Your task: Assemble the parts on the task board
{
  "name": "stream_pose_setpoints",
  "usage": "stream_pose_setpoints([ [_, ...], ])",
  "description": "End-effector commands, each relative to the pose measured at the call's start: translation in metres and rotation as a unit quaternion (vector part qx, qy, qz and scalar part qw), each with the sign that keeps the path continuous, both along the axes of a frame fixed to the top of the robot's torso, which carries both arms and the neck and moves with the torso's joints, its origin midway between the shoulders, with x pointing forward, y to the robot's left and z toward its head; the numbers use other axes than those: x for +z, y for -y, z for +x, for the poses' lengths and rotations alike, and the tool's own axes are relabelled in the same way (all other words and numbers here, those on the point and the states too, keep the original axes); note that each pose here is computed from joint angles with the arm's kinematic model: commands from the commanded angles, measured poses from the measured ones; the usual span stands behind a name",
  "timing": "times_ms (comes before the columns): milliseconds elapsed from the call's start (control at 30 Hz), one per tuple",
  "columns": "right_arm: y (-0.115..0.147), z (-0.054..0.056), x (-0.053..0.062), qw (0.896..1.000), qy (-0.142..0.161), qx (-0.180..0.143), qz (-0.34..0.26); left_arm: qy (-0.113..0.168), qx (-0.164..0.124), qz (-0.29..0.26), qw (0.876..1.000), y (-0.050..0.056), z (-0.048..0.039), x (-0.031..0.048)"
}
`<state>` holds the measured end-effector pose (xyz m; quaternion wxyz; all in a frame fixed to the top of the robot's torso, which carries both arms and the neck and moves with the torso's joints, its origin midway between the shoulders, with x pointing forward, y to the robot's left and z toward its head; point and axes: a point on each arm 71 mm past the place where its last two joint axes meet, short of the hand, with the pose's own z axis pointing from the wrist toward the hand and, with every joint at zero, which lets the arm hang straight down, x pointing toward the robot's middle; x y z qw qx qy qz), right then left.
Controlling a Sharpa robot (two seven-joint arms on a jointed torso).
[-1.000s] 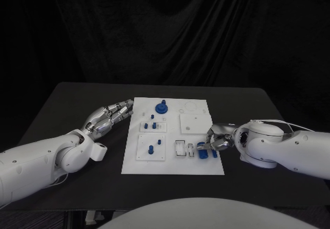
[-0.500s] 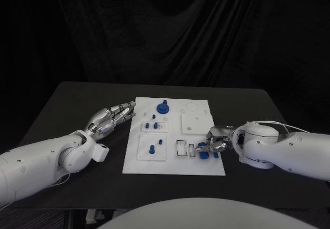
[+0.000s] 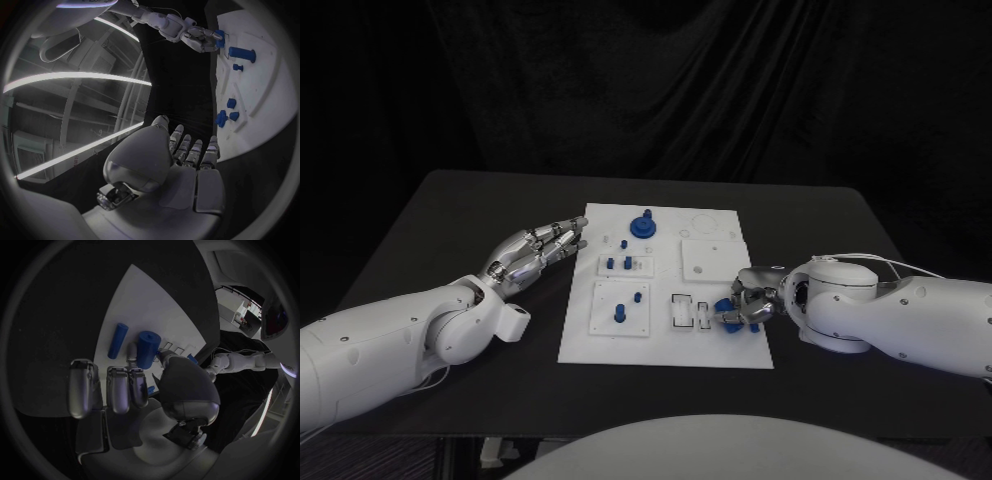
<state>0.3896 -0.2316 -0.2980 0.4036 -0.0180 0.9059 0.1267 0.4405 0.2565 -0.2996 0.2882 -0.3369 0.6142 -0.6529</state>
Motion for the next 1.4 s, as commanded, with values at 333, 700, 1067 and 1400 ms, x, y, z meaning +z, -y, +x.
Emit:
stream_pose_setpoints([
  [333, 0.007, -0.001, -0.002, 0.995, -0.024, -0.076, 0.053, 0.017, -0.002, -0.025, 1.0, 0.002, -0.0012, 0.0029],
  [700, 0.007, -0.002, 0.017, 0.973, -0.054, -0.158, 0.162, 0.016, -0.003, -0.025, 1.0, 0.002, -0.0014, 0.0021],
  [1067, -0.006, -0.001, 0.026, 0.967, -0.088, -0.153, 0.185, 0.016, -0.005, -0.026, 1.0, 0.005, -0.0009, 0.0016],
  [1400, -0.019, 0.002, 0.018, 0.969, -0.115, -0.132, 0.173, 0.015, -0.007, -0.027, 1.0, 0.007, -0.0007, 0.0011],
])
